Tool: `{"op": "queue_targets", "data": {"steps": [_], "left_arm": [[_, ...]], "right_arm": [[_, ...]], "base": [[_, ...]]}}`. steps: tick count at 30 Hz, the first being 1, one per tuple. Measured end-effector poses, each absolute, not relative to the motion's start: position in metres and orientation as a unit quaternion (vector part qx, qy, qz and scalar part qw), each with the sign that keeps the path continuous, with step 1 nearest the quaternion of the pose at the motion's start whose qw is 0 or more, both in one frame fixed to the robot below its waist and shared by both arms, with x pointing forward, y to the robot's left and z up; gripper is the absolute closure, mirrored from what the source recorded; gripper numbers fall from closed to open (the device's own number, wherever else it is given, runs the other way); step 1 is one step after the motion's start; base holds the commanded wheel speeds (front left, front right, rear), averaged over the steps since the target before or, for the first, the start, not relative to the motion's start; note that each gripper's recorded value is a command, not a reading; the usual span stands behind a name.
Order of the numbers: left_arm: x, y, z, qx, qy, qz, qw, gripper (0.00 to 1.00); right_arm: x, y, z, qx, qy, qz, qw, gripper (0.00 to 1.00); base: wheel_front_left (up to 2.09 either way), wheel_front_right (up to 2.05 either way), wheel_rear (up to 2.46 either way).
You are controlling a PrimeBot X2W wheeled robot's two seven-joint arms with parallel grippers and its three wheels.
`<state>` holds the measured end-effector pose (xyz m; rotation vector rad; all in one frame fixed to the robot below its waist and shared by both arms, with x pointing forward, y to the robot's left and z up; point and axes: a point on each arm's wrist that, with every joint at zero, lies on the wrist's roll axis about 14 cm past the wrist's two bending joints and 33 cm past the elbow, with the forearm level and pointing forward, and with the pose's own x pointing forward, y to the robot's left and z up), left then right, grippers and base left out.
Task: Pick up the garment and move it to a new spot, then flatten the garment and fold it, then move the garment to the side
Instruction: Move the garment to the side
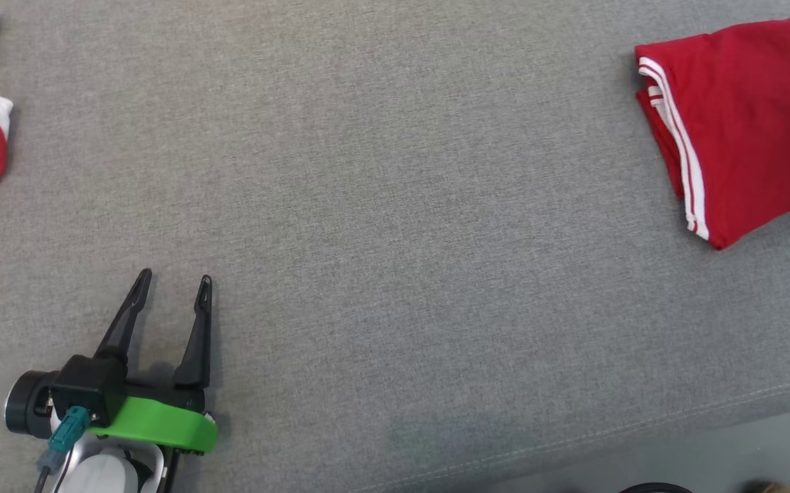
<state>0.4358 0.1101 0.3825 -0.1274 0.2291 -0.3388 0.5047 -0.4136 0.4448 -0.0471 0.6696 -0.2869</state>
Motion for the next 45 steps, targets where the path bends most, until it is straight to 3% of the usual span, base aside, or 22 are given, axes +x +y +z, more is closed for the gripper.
{"op": "queue_targets", "data": {"steps": [4, 5, 6, 7, 14, 20, 24, 29, 37, 45], "left_arm": [[0.436, 0.123, 0.38, -0.059, 0.116, -0.152, 0.98, 0.0], [0.435, 0.125, 0.379, -0.059, 0.117, -0.149, 0.98, 0.0], [0.435, 0.126, 0.377, -0.058, 0.12, -0.147, 0.98, 0.0], [0.435, 0.127, 0.376, -0.058, 0.121, -0.146, 0.98, 0.0], [0.434, 0.134, 0.375, -0.058, 0.122, -0.132, 0.982, 0.0], [0.425, 0.134, 0.391, -0.064, 0.11, -0.123, 0.984, 0.0], [0.413, 0.142, 0.405, -0.072, 0.097, -0.099, 0.988, 0.0], [0.389, 0.168, 0.42, -0.073, 0.084, -0.049, 0.993, 0.0], [0.36, 0.194, 0.45, -0.075, 0.043, -0.002, 0.996, 0.0], [0.341, 0.206, 0.464, -0.071, 0.021, 0.018, 0.997, 0.0]], "right_arm": [[0.505, -0.424, 0.434, -0.023, 0.343, -0.16, 0.925, 1.0], [0.504, -0.426, 0.429, -0.027, 0.345, -0.164, 0.924, 0.64], [0.505, -0.428, 0.426, -0.031, 0.343, -0.167, 0.924, 0.64], [0.505, -0.431, 0.425, -0.028, 0.336, -0.174, 0.925, 0.0], [0.509, -0.426, 0.421, -0.032, 0.305, -0.179, 0.935, 0.0], [0.528, -0.416, 0.496, -0.045, 0.124, -0.156, 0.979, 0.0], [0.511, -0.416, 0.535, -0.06, 0.041, -0.142, 0.987, 0.0], [0.49, -0.378, 0.582, -0.053, -0.06, -0.093, 0.992, 0.0], [0.428, -0.289, 0.578, -0.012, -0.123, -0.035, 0.992, 0.0], [0.394, -0.229, 0.553, 0.003, -0.108, -0.001, 0.994, 0.0]], "base": [[0.0, 0.0, 0.0], [0.0, 0.0, 0.0], [0.0, 0.0, 0.0], [0.0, 0.0, 0.0], [0.0, 0.0, 0.0], [0.0, 0.0, 0.0], [0.0, 0.0, 0.0], [0.0, 0.0, 0.0], [0.0, 0.0, 0.0], [0.0, 0.0, 0.0]]}}
